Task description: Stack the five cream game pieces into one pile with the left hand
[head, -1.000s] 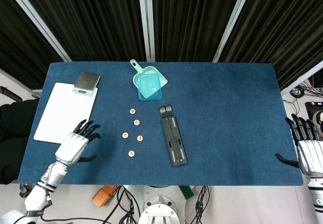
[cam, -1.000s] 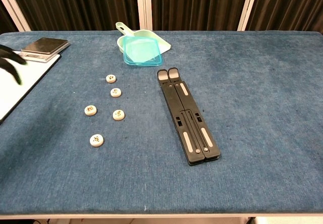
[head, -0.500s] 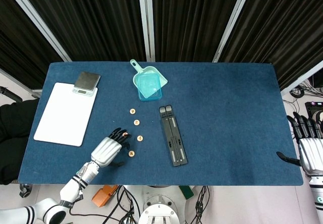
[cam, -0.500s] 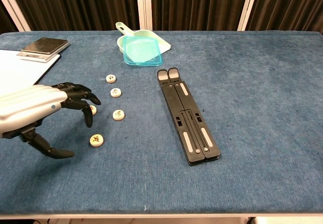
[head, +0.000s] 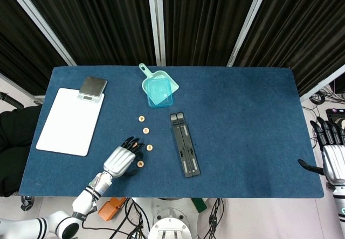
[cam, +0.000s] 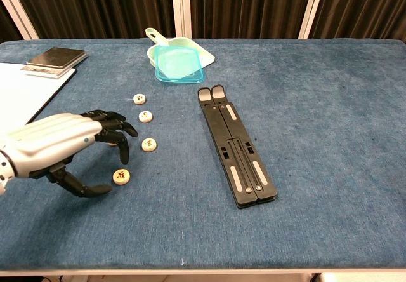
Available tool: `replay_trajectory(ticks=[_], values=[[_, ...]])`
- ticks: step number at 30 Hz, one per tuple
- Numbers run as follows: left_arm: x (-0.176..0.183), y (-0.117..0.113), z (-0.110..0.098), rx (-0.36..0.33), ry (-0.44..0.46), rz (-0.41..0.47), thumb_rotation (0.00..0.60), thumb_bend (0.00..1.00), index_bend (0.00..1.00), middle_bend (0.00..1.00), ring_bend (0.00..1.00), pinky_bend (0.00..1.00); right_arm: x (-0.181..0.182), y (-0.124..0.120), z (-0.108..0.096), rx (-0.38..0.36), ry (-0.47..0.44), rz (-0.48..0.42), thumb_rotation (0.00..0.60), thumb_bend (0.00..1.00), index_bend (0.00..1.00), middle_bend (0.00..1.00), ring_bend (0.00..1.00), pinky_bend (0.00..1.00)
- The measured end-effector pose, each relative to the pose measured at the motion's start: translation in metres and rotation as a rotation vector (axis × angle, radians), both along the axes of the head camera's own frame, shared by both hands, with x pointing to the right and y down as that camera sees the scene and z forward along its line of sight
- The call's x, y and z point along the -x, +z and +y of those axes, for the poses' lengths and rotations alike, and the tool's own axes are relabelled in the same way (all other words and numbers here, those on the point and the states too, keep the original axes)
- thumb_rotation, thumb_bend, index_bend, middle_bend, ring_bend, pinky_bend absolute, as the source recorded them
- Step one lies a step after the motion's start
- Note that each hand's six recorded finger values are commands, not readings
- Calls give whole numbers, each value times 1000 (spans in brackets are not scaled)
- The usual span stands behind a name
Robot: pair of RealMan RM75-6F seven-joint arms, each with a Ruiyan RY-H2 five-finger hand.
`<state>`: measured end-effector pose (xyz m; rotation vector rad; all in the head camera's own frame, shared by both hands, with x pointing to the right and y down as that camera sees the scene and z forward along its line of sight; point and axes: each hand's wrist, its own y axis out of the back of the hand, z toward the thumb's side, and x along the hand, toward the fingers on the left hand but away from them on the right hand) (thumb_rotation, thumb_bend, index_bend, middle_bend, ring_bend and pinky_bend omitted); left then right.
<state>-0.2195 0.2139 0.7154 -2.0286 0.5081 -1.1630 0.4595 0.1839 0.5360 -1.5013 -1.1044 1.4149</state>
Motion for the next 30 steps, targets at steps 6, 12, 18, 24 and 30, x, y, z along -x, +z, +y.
replay_trajectory(ticks=[6, 12, 18, 24, 30], values=[[-2, 3, 0, 5, -4, -4, 600, 301, 437, 128, 0, 3, 0, 2, 0, 5, 1, -3, 600, 48, 0, 0, 0, 8], [-3, 7, 1, 18, -6, -13, 600, 301, 443, 121, 0, 3, -2, 1, 1, 2, 4, -2, 600, 48, 0, 0, 0, 8], [-6, 9, 0, 18, -13, -4, 600, 326, 477, 121, 0, 3, -2, 1, 1, 3, 6, -3, 600, 48, 0, 0, 0, 8], [-6, 9, -5, -3, -23, -4, 600, 359, 531, 121, 0, 3, -2, 1, 2, 1, 9, -2, 600, 48, 0, 0, 0, 8], [0, -1, -24, -34, -76, 12, 600, 360, 531, 121, 0, 3, -2, -1, 1, -5, 7, 0, 600, 48, 0, 0, 0, 8]])
